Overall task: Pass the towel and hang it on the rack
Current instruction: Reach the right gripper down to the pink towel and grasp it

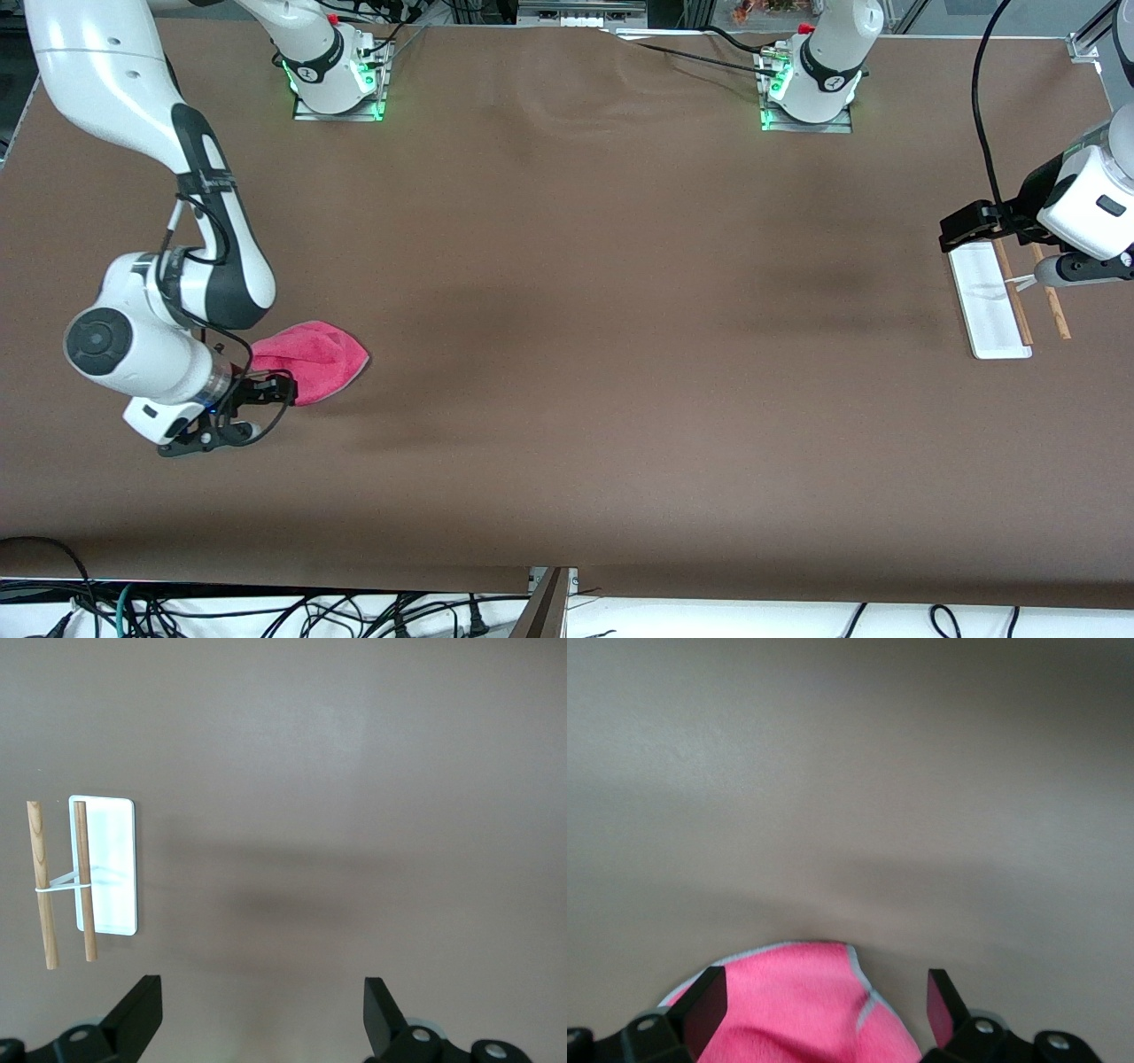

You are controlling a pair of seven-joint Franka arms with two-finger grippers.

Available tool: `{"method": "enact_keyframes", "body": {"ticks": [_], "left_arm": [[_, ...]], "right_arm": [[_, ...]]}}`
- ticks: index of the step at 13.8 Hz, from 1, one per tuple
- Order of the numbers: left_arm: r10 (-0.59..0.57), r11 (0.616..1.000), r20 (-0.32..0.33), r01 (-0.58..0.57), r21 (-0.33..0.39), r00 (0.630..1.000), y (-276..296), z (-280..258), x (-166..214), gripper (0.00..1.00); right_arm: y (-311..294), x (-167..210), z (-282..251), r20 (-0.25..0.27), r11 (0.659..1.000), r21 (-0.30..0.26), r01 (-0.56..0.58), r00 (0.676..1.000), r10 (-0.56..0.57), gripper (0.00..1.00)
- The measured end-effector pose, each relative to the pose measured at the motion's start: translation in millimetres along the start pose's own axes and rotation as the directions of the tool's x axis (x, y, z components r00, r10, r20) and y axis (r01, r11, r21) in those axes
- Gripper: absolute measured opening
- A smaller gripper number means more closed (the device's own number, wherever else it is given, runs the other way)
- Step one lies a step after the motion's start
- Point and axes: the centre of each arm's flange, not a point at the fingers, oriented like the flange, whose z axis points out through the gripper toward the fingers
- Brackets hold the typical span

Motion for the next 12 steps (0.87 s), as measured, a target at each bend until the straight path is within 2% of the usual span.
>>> {"method": "enact_keyframes", "body": {"ticks": [9,10,12], "left_arm": [[0.0,1.0,0.0,0.0,0.0,1.0,-0.2,0.0,0.0,1.0],[0.0,1.0,0.0,0.0,0.0,1.0,-0.2,0.0,0.0,1.0],[0.0,1.0,0.0,0.0,0.0,1.0,-0.2,0.0,0.0,1.0]], "right_arm": [[-10.4,-17.1,73.7,0.103,1.0,0.018,0.009,0.995,-0.011,1.0],[-10.6,-18.3,78.2,0.109,1.0,0.02,0.009,0.994,-0.011,0.95],[-11.2,-20.8,87.0,0.123,1.0,0.022,0.009,0.992,-0.011,0.71]]}}
